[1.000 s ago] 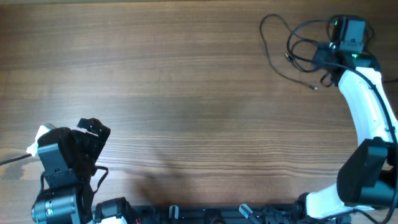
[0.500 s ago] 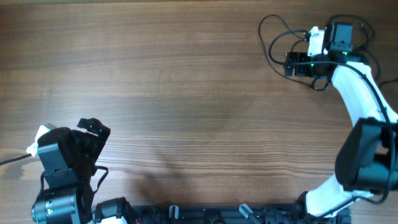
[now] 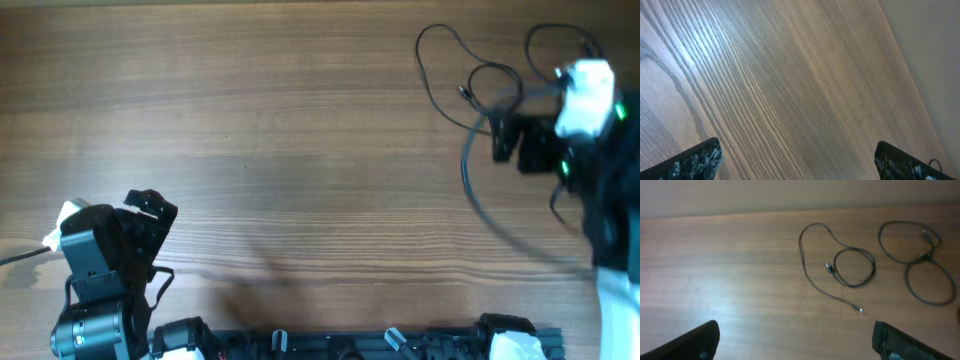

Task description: Untangle cables

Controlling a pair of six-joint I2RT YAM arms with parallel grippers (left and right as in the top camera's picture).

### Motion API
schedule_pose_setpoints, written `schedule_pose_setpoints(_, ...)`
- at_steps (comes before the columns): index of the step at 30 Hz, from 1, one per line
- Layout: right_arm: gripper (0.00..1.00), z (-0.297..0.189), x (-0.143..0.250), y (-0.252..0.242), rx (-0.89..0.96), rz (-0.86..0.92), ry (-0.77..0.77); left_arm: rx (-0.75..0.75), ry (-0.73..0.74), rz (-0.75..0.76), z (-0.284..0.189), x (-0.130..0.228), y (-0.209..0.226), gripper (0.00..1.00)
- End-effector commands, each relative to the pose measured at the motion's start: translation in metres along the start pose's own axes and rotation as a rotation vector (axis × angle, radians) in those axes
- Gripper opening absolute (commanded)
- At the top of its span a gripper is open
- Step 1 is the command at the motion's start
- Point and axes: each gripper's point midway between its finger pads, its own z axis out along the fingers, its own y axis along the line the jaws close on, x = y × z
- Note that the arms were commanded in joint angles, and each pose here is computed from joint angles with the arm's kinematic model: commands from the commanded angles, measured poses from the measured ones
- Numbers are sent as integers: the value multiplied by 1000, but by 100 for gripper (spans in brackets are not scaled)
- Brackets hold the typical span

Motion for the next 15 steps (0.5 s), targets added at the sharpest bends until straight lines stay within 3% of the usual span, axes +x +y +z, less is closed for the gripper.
schedule_pose_setpoints(1,100,-38,7,11,-12,-6,-53,2,-7,-7,-1,-2,0,100)
schedule_pose_setpoints(6,100,-62,15,17,-11,-14,-85,2,-7,-7,-1,-2,0,100)
schedule_pose_setpoints(15,100,-51,17,17,-21,-12,-48,3,-7,-8,-1,-2,0,100)
